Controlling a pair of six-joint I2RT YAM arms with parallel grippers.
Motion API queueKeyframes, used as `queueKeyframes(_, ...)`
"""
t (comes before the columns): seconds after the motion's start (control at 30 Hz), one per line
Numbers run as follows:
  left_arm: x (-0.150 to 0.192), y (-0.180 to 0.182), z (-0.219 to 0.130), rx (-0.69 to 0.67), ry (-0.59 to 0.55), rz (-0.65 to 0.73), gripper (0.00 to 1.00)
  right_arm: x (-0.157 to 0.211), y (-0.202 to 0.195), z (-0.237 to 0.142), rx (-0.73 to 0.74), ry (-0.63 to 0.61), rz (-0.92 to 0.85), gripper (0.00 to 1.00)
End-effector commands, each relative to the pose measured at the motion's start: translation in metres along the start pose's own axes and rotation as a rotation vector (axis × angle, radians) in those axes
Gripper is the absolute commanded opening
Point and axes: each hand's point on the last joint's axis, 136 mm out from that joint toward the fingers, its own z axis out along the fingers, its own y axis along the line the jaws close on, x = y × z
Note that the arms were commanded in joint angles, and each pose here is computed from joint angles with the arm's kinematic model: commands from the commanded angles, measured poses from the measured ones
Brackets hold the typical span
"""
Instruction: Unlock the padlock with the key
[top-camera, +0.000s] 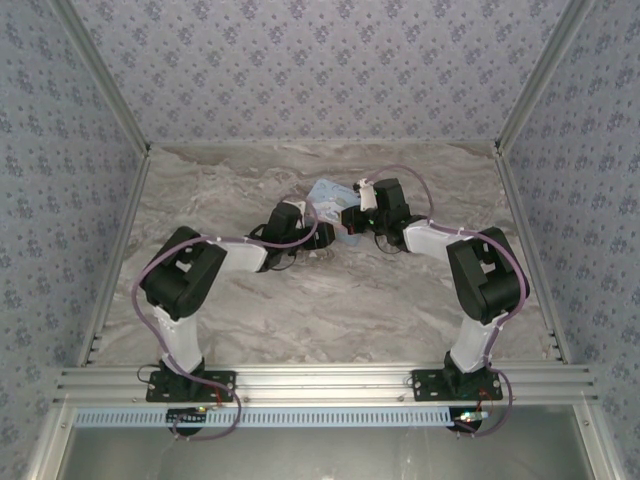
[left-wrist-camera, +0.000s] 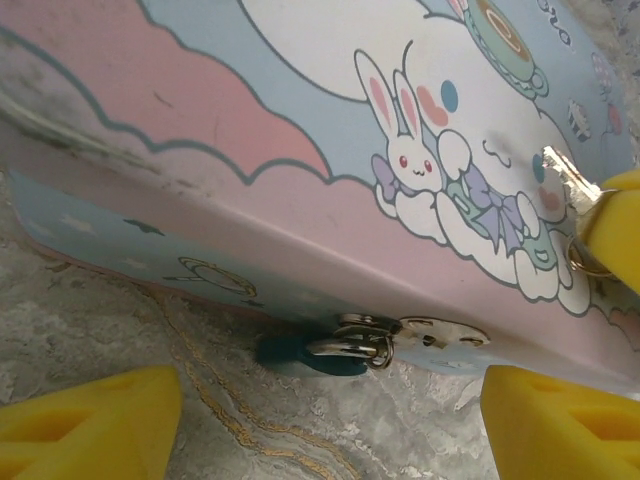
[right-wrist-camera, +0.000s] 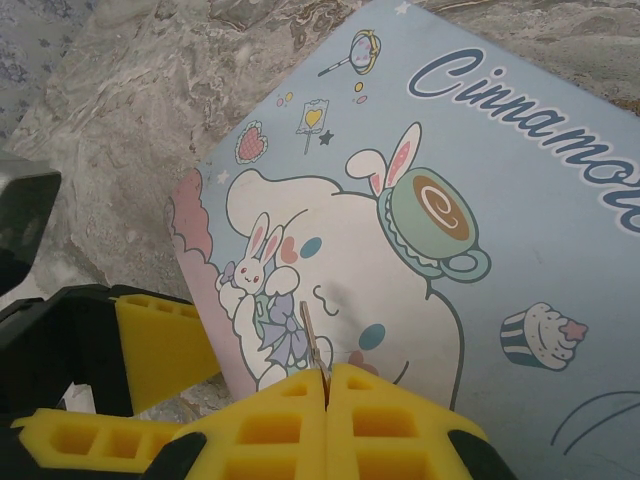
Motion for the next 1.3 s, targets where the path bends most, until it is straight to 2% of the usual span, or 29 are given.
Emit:
queueKeyframes(0.0, -0.018, -0.019, 0.005, 0.077, -0.035, 0.019, 0.78, 0.047, -0.017, 0.005, 0.06, 0.141, 0.037, 0.0)
queueKeyframes(0.3, -0.013, -0.023, 0.019, 0.117, -0.003, 0.012, 0.7, 0.047, -0.016, 0.005, 0.057, 0.141, 0.038, 0.0)
queueKeyframes(0.6, -0.005, -0.021, 0.023, 0.124, 0.027, 0.004, 0.56, 0.047, -0.015, 0.005, 0.056, 0.139, 0.038, 0.0)
queueKeyframes(1.27, 0.002, -0.028, 0.03, 0.143, 0.048, 0.004, 0.48, 0.046, -0.015, 0.004, 0.054, 0.136, 0.04, 0.0)
